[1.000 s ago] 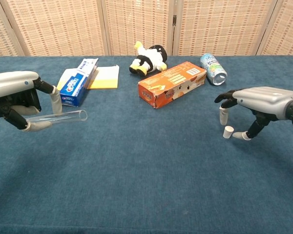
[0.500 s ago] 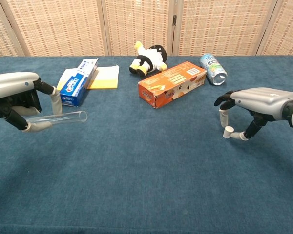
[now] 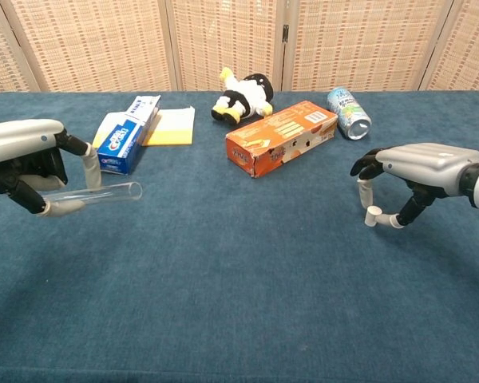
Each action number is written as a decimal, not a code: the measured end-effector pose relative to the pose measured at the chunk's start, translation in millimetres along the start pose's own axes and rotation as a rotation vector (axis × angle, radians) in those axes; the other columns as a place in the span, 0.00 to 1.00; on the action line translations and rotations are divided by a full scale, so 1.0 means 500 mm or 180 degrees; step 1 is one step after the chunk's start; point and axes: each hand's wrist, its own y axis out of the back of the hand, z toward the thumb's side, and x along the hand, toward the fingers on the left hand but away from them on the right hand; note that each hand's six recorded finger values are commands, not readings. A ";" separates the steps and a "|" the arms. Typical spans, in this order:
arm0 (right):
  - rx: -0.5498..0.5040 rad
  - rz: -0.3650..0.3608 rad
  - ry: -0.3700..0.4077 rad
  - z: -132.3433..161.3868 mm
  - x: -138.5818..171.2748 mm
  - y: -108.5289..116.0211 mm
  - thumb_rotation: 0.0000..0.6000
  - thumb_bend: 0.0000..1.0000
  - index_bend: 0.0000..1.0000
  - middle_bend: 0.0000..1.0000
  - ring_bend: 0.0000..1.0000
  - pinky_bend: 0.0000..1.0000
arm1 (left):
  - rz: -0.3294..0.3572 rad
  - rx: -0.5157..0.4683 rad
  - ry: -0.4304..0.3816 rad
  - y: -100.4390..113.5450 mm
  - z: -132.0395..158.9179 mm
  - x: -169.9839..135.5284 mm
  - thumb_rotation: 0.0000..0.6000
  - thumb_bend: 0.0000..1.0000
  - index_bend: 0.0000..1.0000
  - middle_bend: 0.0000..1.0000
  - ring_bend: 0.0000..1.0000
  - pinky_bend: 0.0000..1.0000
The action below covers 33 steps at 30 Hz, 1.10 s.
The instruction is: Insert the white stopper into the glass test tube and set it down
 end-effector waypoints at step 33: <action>-0.1052 -0.1080 0.0772 0.093 0.110 0.318 1.00 0.51 0.65 0.30 0.02 0.00 | 0.0030 -0.1223 -0.0194 0.109 0.039 0.076 1.00 0.36 0.57 1.00 1.00 1.00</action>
